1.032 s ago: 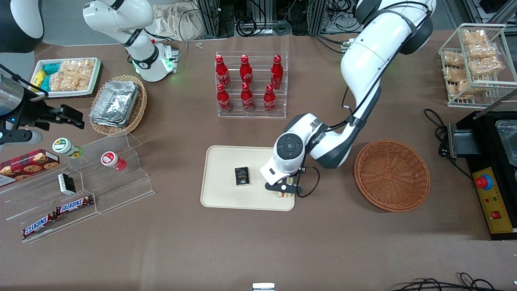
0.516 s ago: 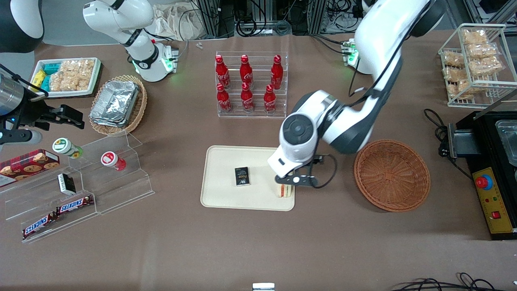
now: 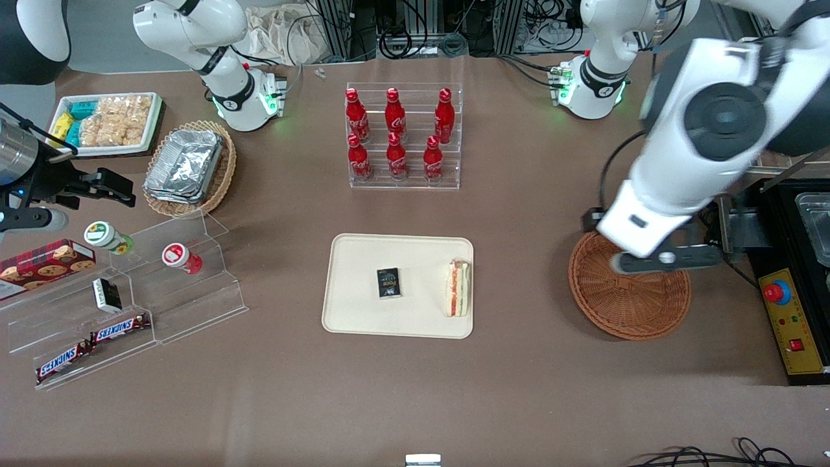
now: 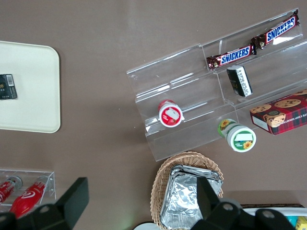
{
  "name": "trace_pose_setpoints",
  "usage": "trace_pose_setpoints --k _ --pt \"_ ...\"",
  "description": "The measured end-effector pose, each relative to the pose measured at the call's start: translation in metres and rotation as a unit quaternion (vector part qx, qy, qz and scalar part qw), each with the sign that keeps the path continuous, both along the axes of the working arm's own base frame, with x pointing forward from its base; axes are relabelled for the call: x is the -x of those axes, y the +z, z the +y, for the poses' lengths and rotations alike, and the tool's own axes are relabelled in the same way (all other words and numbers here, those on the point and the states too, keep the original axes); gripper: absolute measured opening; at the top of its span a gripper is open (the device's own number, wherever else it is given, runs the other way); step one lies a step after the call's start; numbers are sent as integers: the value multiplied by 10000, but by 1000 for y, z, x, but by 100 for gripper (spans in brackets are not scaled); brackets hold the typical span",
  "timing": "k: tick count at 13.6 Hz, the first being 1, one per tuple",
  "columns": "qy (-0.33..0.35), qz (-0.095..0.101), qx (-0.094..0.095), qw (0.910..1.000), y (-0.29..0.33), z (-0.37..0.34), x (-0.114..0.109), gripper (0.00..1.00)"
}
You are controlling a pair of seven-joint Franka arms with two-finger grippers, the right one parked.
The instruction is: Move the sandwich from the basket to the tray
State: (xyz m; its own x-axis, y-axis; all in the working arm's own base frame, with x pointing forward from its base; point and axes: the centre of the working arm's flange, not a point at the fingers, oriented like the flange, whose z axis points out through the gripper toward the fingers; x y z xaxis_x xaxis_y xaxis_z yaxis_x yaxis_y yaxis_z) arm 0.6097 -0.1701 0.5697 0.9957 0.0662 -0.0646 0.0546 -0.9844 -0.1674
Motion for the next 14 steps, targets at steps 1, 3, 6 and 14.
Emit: trace_pose_setpoints --k 1,3,6,14 --pt "23 28 20 10000 3 21 -3 100" --pt "-95 98 90 9999 7 57 -7 100" --pt "-232 299 181 9991 14 95 -3 100" --pt "-272 360 362 9983 41 171 14 100"
